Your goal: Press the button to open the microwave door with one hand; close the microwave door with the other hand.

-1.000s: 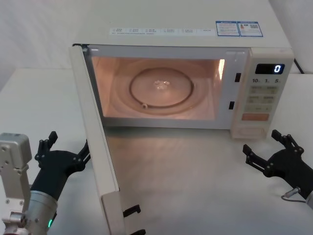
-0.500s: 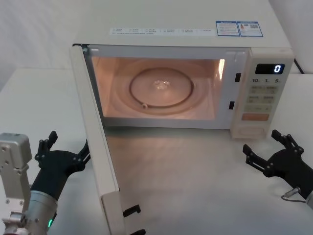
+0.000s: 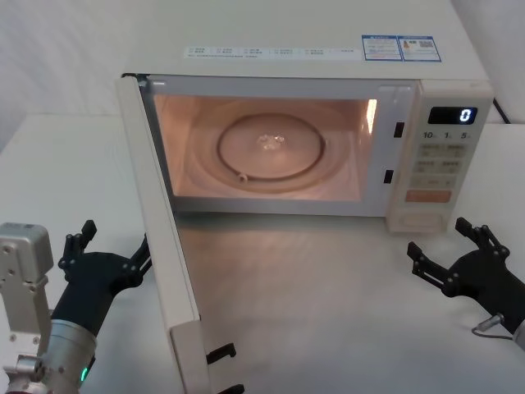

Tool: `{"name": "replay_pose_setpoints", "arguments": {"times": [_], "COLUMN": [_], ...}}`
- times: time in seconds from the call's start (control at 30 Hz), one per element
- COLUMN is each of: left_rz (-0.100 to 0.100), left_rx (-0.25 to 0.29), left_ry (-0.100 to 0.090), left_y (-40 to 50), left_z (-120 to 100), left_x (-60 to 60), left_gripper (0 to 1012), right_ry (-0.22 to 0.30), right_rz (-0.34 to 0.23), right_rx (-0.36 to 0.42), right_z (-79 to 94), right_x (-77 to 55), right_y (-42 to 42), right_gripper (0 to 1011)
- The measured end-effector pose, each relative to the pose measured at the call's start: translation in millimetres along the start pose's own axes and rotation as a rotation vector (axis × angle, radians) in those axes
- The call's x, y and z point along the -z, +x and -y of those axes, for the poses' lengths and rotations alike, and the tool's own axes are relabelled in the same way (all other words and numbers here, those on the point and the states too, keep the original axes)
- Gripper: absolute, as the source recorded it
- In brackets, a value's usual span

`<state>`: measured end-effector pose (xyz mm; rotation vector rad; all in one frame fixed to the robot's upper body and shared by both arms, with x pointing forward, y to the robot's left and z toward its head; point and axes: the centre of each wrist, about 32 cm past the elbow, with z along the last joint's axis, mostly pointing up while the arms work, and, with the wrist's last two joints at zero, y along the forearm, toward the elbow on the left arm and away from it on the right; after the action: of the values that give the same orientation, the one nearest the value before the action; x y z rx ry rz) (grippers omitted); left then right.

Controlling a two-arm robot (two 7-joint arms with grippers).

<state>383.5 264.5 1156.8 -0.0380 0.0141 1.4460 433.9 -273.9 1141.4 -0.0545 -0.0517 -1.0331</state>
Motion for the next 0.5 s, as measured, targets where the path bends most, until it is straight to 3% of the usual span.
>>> {"name": "replay_pose_setpoints", "arguments": {"times": [0.5], "left_rz": [0.000], "left_rx": [0.000], "left_ry": [0.000], "left_y": [0.0], "left_z": [0.0], "left_x": [0.0], "left_gripper": [1001], "right_ry": [0.000], "right_rz": [0.000], "right_rx": [0.000], "right_z": [0.0], "right_x": [0.0], "right_y": [0.0], "right_gripper": [1000]}}
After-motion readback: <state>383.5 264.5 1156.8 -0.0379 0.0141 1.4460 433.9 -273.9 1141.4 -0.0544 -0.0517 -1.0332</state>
